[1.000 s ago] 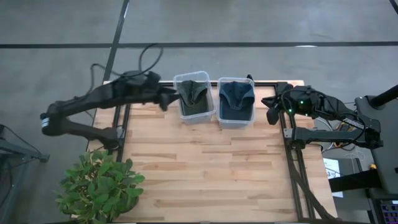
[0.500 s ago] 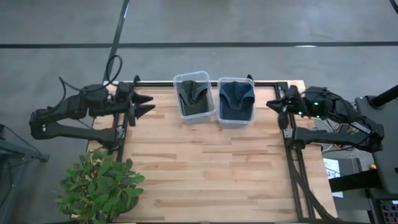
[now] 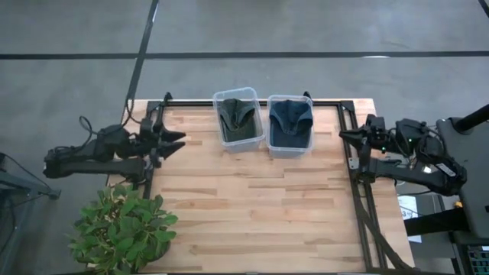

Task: Pick & Place hat
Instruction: Return to home position

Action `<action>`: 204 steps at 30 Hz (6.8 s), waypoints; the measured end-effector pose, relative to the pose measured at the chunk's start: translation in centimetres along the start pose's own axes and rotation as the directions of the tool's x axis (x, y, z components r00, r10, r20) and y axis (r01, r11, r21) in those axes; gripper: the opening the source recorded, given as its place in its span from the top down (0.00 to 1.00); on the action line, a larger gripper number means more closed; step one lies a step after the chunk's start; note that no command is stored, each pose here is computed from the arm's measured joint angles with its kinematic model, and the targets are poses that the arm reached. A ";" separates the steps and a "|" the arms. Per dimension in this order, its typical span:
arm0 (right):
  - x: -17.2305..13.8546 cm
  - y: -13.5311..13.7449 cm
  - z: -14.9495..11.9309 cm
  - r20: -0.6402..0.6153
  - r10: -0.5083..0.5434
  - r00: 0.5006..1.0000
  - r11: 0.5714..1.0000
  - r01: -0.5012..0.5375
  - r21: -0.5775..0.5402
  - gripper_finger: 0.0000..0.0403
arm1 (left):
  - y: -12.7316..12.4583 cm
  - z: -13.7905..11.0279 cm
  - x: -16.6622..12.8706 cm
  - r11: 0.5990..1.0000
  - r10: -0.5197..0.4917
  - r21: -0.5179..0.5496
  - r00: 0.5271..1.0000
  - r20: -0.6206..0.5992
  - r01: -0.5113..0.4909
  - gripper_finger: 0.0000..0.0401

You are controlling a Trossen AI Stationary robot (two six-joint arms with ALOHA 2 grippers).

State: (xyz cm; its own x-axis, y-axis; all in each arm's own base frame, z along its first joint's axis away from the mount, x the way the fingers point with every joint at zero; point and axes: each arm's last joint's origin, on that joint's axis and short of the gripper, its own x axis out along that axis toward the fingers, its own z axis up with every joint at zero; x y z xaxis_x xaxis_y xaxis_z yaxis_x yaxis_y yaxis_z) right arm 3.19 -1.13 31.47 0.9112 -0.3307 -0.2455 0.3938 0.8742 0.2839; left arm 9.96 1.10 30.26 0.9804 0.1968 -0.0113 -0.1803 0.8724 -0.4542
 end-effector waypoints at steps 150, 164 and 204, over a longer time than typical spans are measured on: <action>10.1 -3.4 -12.5 0.199 0.106 0.974 0.975 -0.063 -0.211 0.89 | 5.7 -12.9 0.3 0.945 -0.099 0.305 0.991 -0.088 0.121 0.46; 10.1 -3.4 -12.5 0.199 0.106 0.974 0.975 -0.063 -0.211 0.89 | 5.7 -12.9 0.3 0.945 -0.099 0.305 0.991 -0.088 0.122 0.46; 10.1 -3.4 -12.5 0.199 0.106 0.974 0.975 -0.063 -0.211 0.89 | 5.7 -12.9 0.3 0.944 -0.100 0.305 0.991 -0.087 0.122 0.46</action>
State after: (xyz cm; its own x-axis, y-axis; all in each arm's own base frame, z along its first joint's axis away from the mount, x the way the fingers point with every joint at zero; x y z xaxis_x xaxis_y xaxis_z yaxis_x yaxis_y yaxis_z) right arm 9.52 -2.98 16.45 0.9537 -0.2998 -0.0246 0.3008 0.9488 0.0965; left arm 10.23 0.40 16.21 0.9967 0.0688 -0.0436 -0.0749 0.9845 -0.1585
